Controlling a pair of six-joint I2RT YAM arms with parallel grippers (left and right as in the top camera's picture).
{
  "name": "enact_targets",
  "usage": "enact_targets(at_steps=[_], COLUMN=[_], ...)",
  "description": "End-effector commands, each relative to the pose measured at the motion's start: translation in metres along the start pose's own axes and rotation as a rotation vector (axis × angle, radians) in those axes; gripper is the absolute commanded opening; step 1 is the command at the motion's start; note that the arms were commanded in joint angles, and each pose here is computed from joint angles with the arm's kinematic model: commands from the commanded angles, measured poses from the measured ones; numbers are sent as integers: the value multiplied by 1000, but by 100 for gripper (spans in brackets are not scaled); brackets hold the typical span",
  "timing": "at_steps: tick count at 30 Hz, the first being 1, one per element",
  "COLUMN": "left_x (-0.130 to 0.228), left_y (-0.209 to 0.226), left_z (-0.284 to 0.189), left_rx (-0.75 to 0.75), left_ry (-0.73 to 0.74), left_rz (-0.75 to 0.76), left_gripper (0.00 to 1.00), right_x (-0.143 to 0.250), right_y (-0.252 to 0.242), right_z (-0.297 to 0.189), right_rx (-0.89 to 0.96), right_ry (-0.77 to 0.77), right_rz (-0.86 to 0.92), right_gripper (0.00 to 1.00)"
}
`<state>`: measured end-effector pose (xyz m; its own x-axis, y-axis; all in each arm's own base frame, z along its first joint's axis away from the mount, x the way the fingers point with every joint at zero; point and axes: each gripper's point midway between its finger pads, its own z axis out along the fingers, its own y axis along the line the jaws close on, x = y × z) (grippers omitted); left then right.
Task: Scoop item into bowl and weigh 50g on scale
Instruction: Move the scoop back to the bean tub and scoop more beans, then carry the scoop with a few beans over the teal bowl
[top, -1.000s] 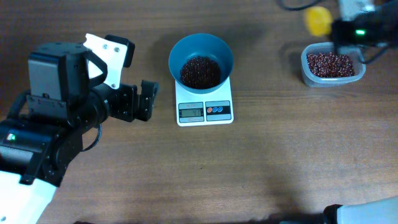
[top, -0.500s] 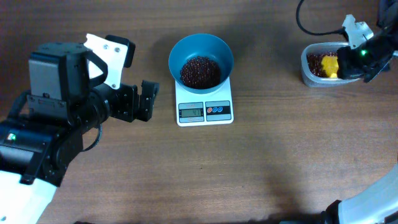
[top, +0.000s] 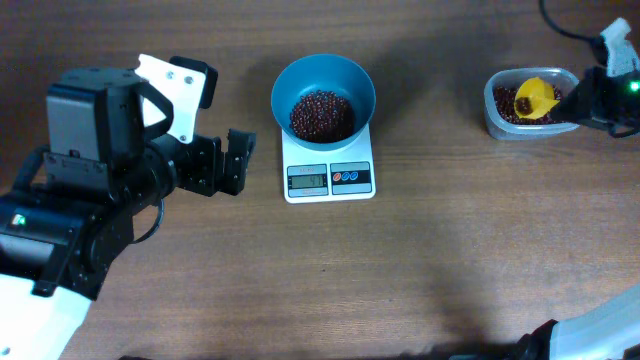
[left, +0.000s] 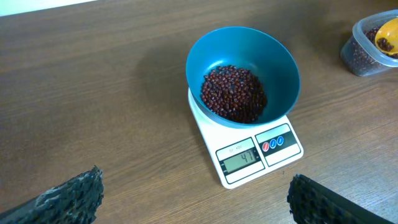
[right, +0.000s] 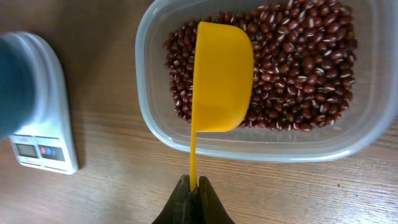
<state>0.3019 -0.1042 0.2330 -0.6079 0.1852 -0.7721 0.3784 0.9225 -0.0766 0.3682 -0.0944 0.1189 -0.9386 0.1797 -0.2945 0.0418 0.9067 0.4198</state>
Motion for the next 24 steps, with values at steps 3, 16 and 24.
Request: enact_targets(at_steps=[3,16,24], left_x=[-3,-3,-3], left_y=[-1,0,-1], left_z=[-1,-1,-1], left_rx=[7,6,7], left_ry=[-9,-9,-9], left_rz=[14,14,14], left_gripper=[99,99,99], right_x=[-4,-15,14], right_y=[0,199,278], right_z=[-17,0,56], right_rx=[-156,-589,-454], right_ry=[-78,-65,-15], right_rz=[91,-323,-769], right_gripper=[4,4,4])
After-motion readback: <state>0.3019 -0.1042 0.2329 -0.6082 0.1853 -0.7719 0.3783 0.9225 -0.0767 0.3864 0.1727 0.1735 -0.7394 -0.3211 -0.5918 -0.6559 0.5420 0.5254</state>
